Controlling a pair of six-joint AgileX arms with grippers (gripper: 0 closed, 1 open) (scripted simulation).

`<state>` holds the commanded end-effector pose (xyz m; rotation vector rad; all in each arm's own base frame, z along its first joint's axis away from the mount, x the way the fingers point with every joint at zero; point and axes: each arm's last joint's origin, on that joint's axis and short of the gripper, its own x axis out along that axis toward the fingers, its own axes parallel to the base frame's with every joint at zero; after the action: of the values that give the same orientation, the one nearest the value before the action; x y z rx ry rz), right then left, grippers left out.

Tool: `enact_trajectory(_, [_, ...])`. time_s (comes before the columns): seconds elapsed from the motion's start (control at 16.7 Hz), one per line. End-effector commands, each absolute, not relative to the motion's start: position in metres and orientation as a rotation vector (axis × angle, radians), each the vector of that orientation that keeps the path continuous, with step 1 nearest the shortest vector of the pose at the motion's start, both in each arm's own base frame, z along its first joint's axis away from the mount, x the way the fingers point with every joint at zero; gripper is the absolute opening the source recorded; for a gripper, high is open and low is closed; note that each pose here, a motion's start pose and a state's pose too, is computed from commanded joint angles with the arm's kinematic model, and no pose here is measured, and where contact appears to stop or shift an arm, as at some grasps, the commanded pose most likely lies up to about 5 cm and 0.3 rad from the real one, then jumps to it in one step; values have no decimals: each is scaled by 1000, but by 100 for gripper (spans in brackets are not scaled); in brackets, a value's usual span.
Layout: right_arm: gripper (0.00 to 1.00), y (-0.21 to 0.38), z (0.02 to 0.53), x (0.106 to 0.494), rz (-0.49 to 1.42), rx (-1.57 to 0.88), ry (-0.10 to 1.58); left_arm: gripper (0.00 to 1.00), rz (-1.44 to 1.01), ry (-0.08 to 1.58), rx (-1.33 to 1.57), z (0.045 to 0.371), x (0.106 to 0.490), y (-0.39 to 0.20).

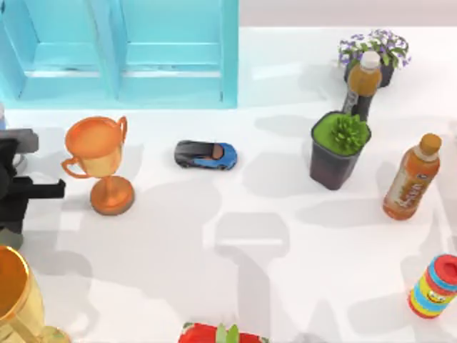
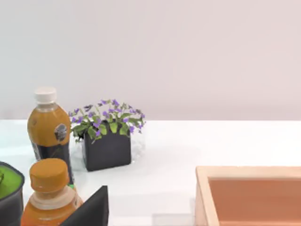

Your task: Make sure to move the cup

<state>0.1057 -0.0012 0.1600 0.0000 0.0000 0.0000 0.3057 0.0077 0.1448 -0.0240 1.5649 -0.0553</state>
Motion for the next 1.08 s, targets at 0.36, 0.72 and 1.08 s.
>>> enact_trajectory(0.36, [100, -1, 160, 106, 0, 0, 0, 45, -55, 1565, -24, 145, 306, 8])
enact_trajectory(0.72, [100, -1, 160, 106, 0, 0, 0, 90, -55, 1565, -24, 145, 306, 8])
enact_trajectory(1.08, [100, -1, 160, 106, 0, 0, 0, 100, -55, 1565, -24, 145, 306, 8])
